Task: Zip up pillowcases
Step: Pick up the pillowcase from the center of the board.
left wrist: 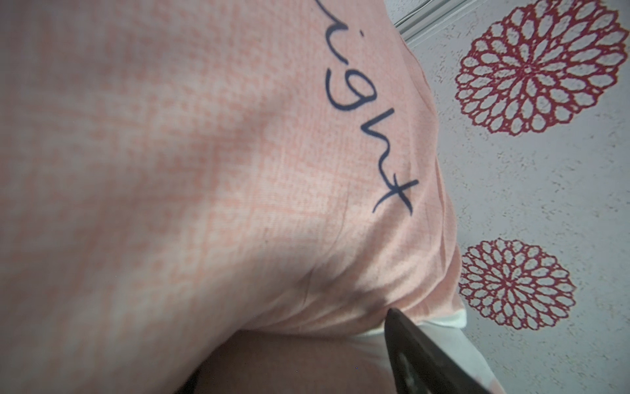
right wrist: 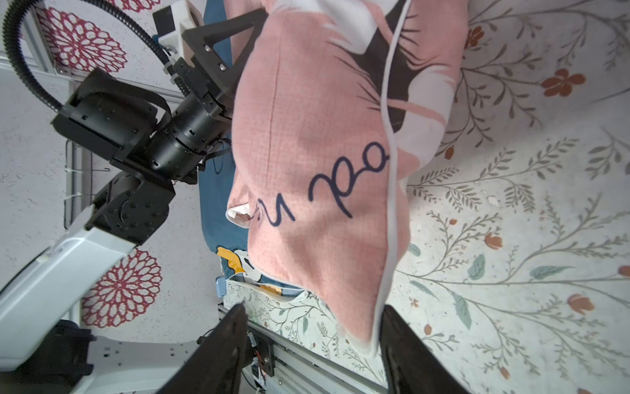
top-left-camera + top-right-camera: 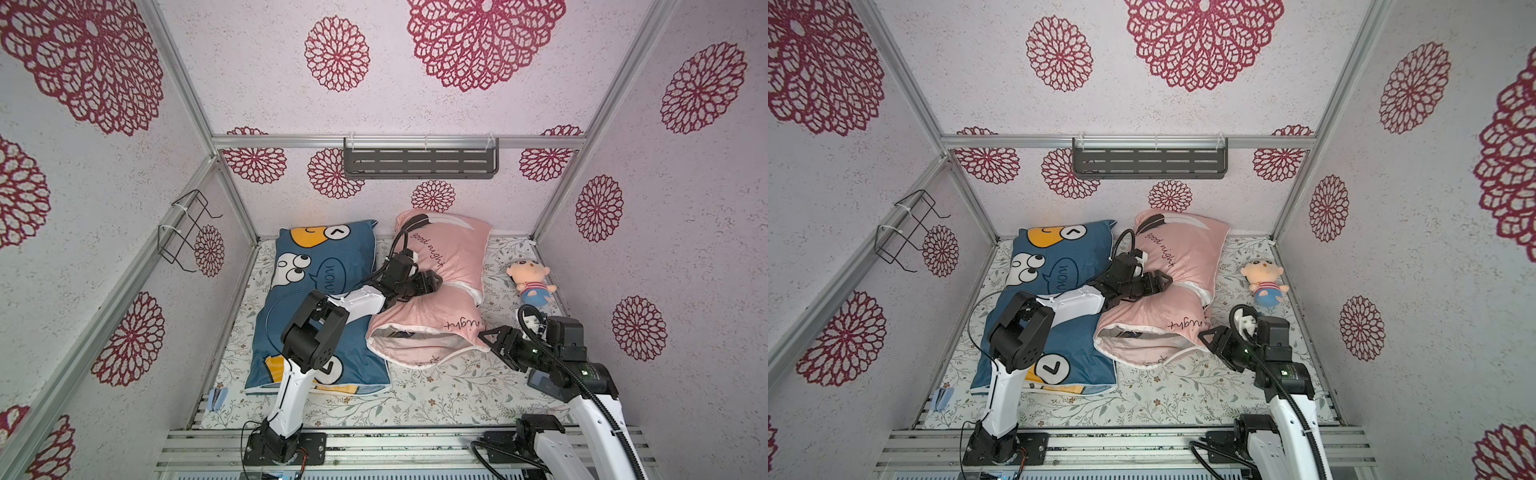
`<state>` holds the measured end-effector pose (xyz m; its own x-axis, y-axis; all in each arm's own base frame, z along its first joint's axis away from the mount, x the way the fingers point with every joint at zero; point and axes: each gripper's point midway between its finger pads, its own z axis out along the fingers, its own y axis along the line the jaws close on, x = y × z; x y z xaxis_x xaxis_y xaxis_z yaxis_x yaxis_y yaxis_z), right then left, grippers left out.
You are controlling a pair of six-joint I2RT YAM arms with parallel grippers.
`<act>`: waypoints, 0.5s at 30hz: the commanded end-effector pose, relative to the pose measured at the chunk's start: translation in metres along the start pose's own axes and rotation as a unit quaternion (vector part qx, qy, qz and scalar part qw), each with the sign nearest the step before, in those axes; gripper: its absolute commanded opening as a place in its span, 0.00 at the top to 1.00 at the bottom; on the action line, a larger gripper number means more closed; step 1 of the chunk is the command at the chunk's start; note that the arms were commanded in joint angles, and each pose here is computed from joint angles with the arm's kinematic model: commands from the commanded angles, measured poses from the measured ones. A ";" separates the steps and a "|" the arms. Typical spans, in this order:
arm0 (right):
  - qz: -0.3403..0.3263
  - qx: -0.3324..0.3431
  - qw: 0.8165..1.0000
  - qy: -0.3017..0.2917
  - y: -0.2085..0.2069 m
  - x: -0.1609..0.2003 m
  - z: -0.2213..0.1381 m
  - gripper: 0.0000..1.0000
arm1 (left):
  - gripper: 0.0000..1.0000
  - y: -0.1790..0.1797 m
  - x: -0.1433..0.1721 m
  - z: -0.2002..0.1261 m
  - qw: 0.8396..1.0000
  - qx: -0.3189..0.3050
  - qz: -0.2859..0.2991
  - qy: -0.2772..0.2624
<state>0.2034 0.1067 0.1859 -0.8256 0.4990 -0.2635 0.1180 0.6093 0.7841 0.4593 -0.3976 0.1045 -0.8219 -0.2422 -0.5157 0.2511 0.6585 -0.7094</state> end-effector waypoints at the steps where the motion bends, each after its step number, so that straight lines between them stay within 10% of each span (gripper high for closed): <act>1: 0.003 -0.019 1.000 0.006 0.007 0.005 -0.004 0.41 | 0.14 0.131 0.002 -0.006 0.983 -0.175 -0.052 -0.011; 15: -0.010 0.037 0.999 -0.001 -0.018 0.014 -0.008 0.55 | 0.14 0.132 -0.008 -0.008 0.984 -0.166 -0.064 -0.022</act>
<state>0.1837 0.1043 0.1628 -0.8418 0.4922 -0.2215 0.1671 0.6279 0.7601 0.4629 -0.3950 0.1070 -0.8266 -0.2707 -0.4933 0.2264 0.6426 -0.7320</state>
